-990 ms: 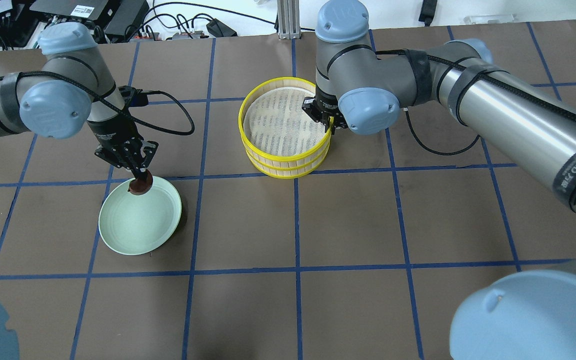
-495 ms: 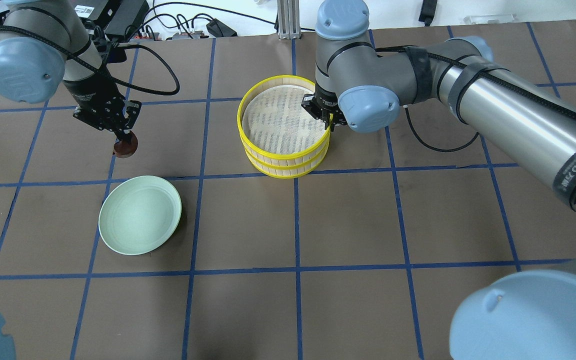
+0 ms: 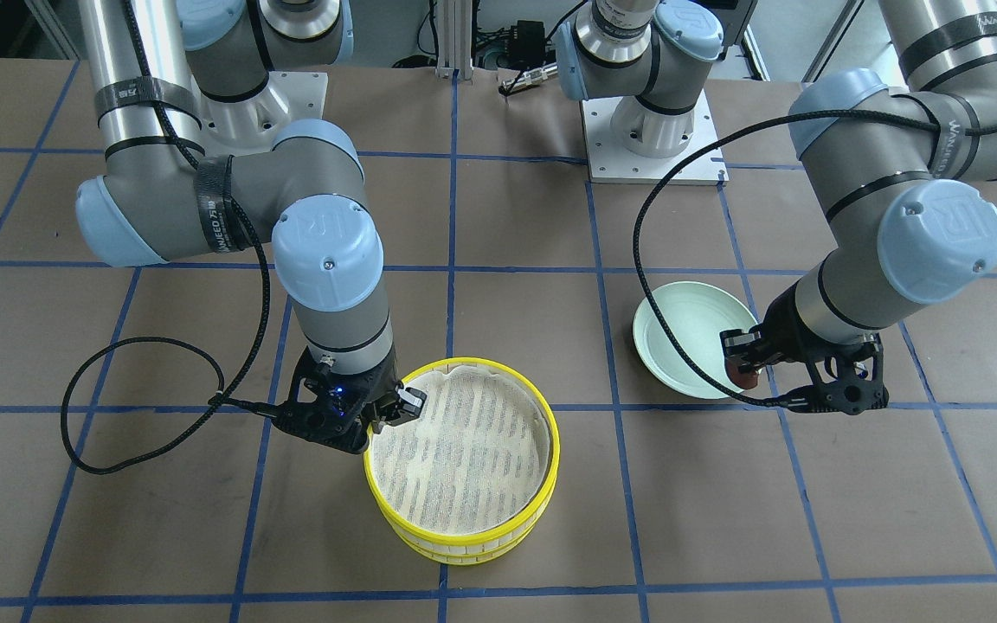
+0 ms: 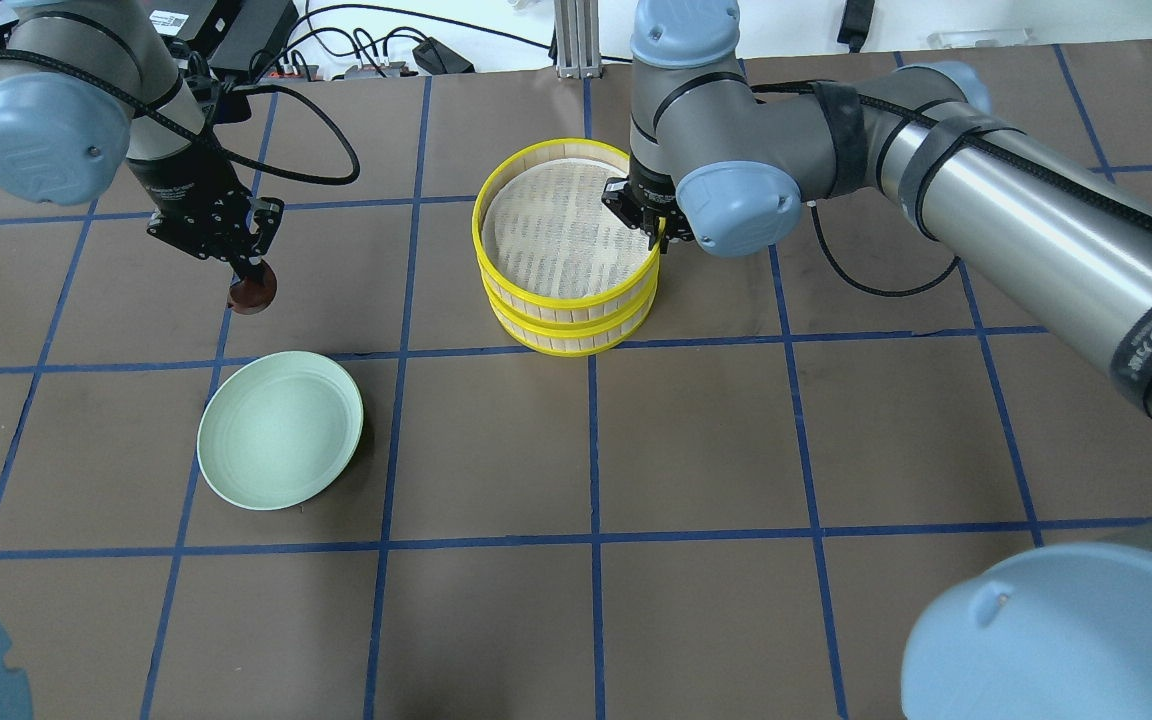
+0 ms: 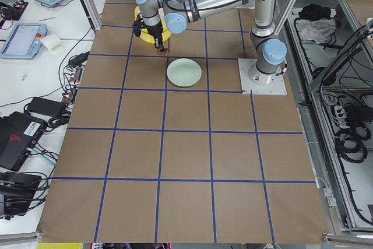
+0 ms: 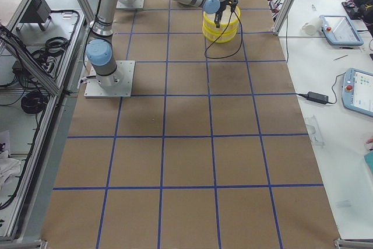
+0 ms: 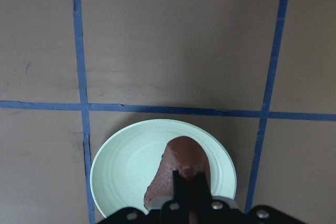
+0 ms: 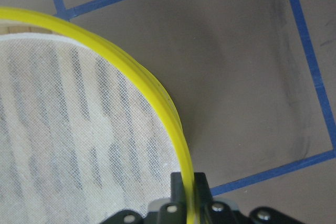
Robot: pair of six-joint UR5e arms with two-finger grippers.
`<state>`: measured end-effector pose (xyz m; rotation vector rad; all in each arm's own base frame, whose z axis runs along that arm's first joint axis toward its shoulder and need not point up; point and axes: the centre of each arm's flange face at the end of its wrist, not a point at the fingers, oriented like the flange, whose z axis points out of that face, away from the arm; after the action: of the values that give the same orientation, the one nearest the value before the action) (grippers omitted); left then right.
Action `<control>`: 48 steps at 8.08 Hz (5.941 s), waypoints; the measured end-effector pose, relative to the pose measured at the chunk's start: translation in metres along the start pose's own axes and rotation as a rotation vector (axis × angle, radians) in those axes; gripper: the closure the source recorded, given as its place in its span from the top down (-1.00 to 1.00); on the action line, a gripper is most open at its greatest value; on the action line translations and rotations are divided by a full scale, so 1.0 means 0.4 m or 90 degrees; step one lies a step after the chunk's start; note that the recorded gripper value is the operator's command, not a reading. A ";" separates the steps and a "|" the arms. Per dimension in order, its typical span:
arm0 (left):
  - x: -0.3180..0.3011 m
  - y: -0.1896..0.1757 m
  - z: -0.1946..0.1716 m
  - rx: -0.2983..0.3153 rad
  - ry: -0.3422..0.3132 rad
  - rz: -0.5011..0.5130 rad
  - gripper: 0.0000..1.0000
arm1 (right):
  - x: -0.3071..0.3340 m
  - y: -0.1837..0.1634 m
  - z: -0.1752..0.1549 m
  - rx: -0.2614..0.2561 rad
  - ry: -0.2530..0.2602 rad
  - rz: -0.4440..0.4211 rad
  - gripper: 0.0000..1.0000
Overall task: Place buns in different layers of steamer
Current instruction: 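Lift the brown bun with the left gripper and hold it above the plate, then lower the brown bun into the top tier while right gripper withdraws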
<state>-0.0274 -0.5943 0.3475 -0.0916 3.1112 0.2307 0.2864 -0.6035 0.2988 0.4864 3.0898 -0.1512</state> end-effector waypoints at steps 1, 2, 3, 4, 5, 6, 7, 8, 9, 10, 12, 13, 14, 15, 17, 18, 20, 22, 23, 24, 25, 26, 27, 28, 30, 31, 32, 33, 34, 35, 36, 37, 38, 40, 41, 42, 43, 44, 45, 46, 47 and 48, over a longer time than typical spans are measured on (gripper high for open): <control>0.002 0.000 0.000 0.000 0.002 -0.001 -1.00 | -0.002 -0.003 -0.003 0.001 -0.001 0.003 -1.00; 0.003 0.000 0.000 0.000 0.003 -0.001 -1.00 | -0.002 -0.002 0.001 -0.002 0.000 0.004 -1.00; 0.003 0.000 0.000 0.000 0.002 -0.001 -1.00 | -0.001 -0.001 0.006 -0.004 0.002 0.004 -1.00; 0.003 0.000 0.000 0.000 0.001 -0.001 -1.00 | 0.000 0.001 0.010 -0.007 0.004 0.005 -0.99; 0.003 0.000 0.000 0.000 0.001 -0.001 -1.00 | 0.002 0.003 0.014 -0.014 0.009 0.007 -0.97; 0.003 0.000 0.001 0.000 0.001 -0.001 -1.00 | 0.003 0.006 0.018 -0.019 0.013 0.010 -0.94; 0.003 -0.001 0.002 -0.001 0.001 -0.001 -1.00 | 0.004 0.007 0.020 -0.022 0.015 0.012 -0.93; 0.003 0.000 0.003 -0.001 0.001 -0.001 -1.00 | 0.004 0.007 0.020 -0.023 0.016 0.013 -0.92; 0.003 0.000 0.004 -0.001 0.002 -0.002 -1.00 | 0.004 0.007 0.020 -0.024 0.015 0.016 -0.91; 0.003 -0.001 0.005 -0.002 0.002 -0.002 -1.00 | 0.004 0.008 0.020 -0.024 0.015 0.017 -0.91; 0.004 -0.002 0.007 -0.002 0.003 -0.002 -1.00 | 0.003 0.007 0.018 -0.022 0.014 0.024 -0.91; 0.004 -0.002 0.007 -0.003 0.003 -0.002 -1.00 | 0.003 0.006 0.017 -0.021 0.013 0.029 -0.91; 0.004 -0.002 0.009 -0.003 0.003 -0.002 -1.00 | 0.003 0.006 0.018 -0.021 0.013 0.031 -0.90; 0.004 -0.003 0.011 -0.004 0.003 -0.002 -1.00 | 0.002 0.005 0.020 -0.021 0.013 0.033 -0.88; 0.004 -0.002 0.014 -0.006 0.004 -0.002 -1.00 | 0.002 0.005 0.024 -0.022 0.014 0.034 -0.82; 0.004 -0.002 0.017 -0.007 0.004 -0.003 -1.00 | 0.002 0.005 0.025 -0.023 0.013 0.033 -0.74; 0.004 -0.003 0.021 -0.009 0.004 -0.003 -1.00 | 0.002 0.005 0.027 -0.024 0.014 0.034 -0.62; 0.004 -0.003 0.024 -0.011 0.004 -0.003 -1.00 | -0.003 0.010 0.026 -0.025 0.011 0.035 -0.62; 0.004 -0.003 0.025 -0.011 0.004 -0.003 -1.00 | -0.007 0.013 0.025 -0.026 0.009 0.034 -0.61; 0.004 -0.003 0.027 -0.012 0.004 -0.003 -1.00 | -0.010 0.015 0.024 -0.026 0.008 0.034 -0.55; 0.004 -0.002 0.029 -0.013 0.004 -0.003 -1.00 | -0.011 0.016 0.024 -0.027 0.006 0.034 -0.17; 0.004 -0.002 0.031 -0.014 0.004 -0.003 -1.00 | -0.012 0.017 0.024 -0.027 0.006 0.034 0.46; 0.004 -0.001 0.032 -0.015 0.004 -0.003 -1.00 | -0.012 0.017 0.025 -0.028 0.006 0.033 0.99; 0.005 -0.001 0.034 -0.016 0.004 -0.003 -1.00 | -0.013 0.017 0.025 -0.028 0.005 0.029 1.00; 0.005 -0.003 0.035 -0.016 0.005 -0.007 -1.00 | -0.010 0.007 -0.010 -0.019 -0.006 0.020 1.00; 0.008 -0.005 0.025 -0.011 0.005 -0.014 -1.00 | -0.002 0.003 -0.053 -0.012 -0.018 0.010 1.00; 0.017 -0.008 0.008 -0.002 0.007 -0.029 -1.00 | 0.024 -0.001 -0.110 -0.012 -0.022 0.001 1.00; 0.039 -0.012 -0.018 0.012 0.017 -0.045 -1.00 | 0.072 -0.008 -0.175 -0.014 -0.021 -0.011 1.00; 0.077 -0.015 -0.043 0.029 0.031 -0.058 -1.00 | 0.136 -0.015 -0.244 -0.020 -0.016 -0.027 1.00; 0.138 -0.017 -0.071 0.063 0.053 -0.068 -1.00 | 0.199 -0.015 -0.314 -0.024 -0.009 -0.048 1.00; 0.210 -0.017 -0.099 0.100 0.085 -0.078 -1.00 | 0.244 -0.004 -0.378 -0.027 -0.003 -0.068 1.00; 0.279 -0.014 -0.124 0.135 0.132 -0.085 -1.00 | 0.275 0.013 -0.436 -0.025 0.002 -0.098 1.00; 0.337 -0.013 -0.141 0.162 0.180 -0.090 -1.00 | 0.299 0.033 -0.490 -0.017 0.013 -0.138 1.00; 0.431 -0.020 -0.132 0.181 0.255 -0.102 -1.00 | 0.342 0.084 -0.571 -0.015 0.040 -0.196 1.00; 0.467 -0.031 -0.108 0.179 0.278 -0.107 -1.00 | 0.355 0.097 -0.584 -0.017 0.044 -0.205 1.00; 0.501 -0.044 -0.075 0.175 0.291 -0.108 -0.90 | 0.362 0.101 -0.587 -0.021 0.044 -0.213 1.00; 0.530 -0.058 -0.041 0.172 0.298 -0.111 -0.35 | 0.366 0.102 -0.587 -0.021 0.044 -0.220 1.00; 0.555 -0.071 -0.002 0.165 0.300 -0.113 0.54 | 0.369 0.100 -0.588 -0.019 0.043 -0.224 1.00; 0.571 -0.078 0.024 0.158 0.300 -0.114 0.93 | 0.373 0.096 -0.588 -0.018 0.044 -0.223 1.00; 0.580 -0.080 0.038 0.153 0.300 -0.119 1.00 | 0.378 0.092 -0.589 -0.016 0.043 -0.220 1.00; 0.591 -0.077 0.043 0.145 0.303 -0.139 1.00 | 0.380 0.090 -0.589 -0.014 0.042 -0.218 1.00; 0.602 -0.072 0.043 0.139 0.306 -0.159 1.00 | 0.380 0.087 -0.591 -0.010 0.040 -0.217 1.00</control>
<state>-0.2657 -0.6339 0.3204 -0.6126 3.5167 -0.1648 0.1535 -0.5011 0.5268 -0.0411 3.2050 -0.1149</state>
